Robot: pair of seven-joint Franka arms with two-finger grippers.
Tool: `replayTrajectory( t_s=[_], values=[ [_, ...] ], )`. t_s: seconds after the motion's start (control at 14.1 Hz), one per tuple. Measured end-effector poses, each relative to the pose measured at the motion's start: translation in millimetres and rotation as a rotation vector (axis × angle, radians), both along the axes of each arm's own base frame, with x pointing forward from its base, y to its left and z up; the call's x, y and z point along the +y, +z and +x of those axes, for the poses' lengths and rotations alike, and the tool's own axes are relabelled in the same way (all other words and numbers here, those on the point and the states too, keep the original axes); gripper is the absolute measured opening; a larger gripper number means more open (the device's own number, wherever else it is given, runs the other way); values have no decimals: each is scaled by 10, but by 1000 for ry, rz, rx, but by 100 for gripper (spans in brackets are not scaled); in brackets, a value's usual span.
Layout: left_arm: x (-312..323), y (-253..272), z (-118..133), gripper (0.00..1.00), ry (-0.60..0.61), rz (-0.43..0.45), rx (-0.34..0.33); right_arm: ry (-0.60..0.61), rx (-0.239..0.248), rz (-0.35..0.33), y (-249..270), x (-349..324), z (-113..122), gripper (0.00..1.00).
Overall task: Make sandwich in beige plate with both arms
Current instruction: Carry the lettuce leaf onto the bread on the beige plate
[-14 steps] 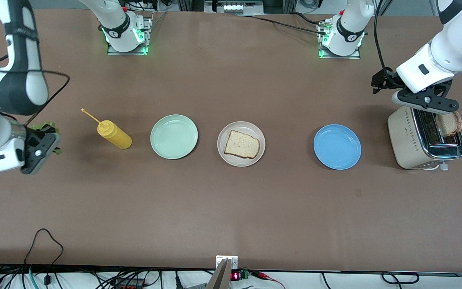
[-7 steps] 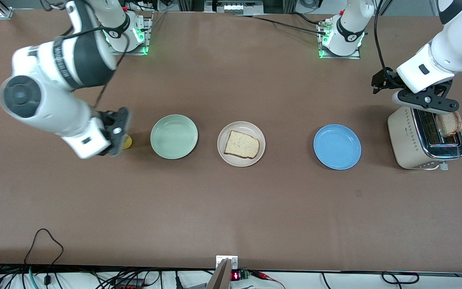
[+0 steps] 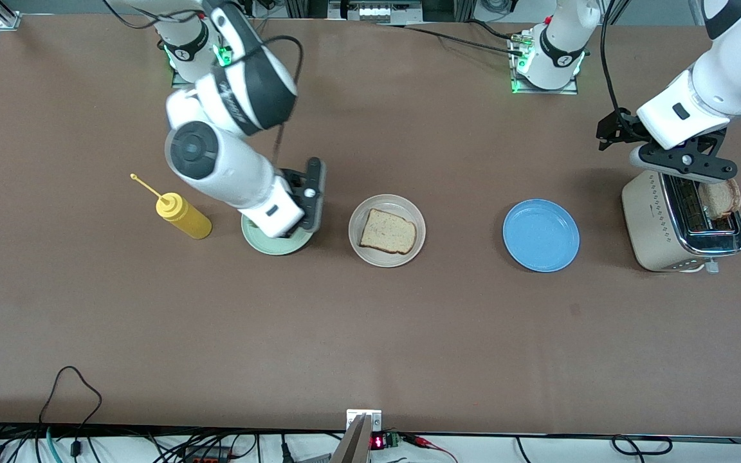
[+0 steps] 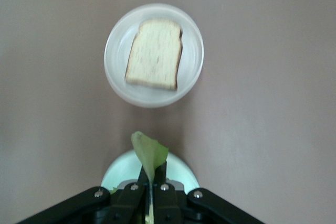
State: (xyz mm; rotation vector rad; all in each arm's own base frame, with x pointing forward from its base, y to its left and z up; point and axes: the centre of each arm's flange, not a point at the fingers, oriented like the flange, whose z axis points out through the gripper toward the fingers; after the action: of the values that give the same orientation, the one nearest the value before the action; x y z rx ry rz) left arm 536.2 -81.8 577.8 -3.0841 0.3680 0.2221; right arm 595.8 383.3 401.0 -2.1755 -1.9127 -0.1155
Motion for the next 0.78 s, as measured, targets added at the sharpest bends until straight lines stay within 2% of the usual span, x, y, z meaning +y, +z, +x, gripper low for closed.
replayTrajectory(
  t_s=[0.21, 0.5, 0.78],
  values=[
    [0, 0, 0, 100, 0, 0, 0, -88, -45, 56, -415, 519, -95, 4],
    [1, 0, 0, 100, 0, 0, 0, -195, -152, 116, -969, 1110, -282, 4],
    [1, 0, 0, 100, 0, 0, 0, -267, -165, 134, -1289, 1260, -327, 4]
  ],
)
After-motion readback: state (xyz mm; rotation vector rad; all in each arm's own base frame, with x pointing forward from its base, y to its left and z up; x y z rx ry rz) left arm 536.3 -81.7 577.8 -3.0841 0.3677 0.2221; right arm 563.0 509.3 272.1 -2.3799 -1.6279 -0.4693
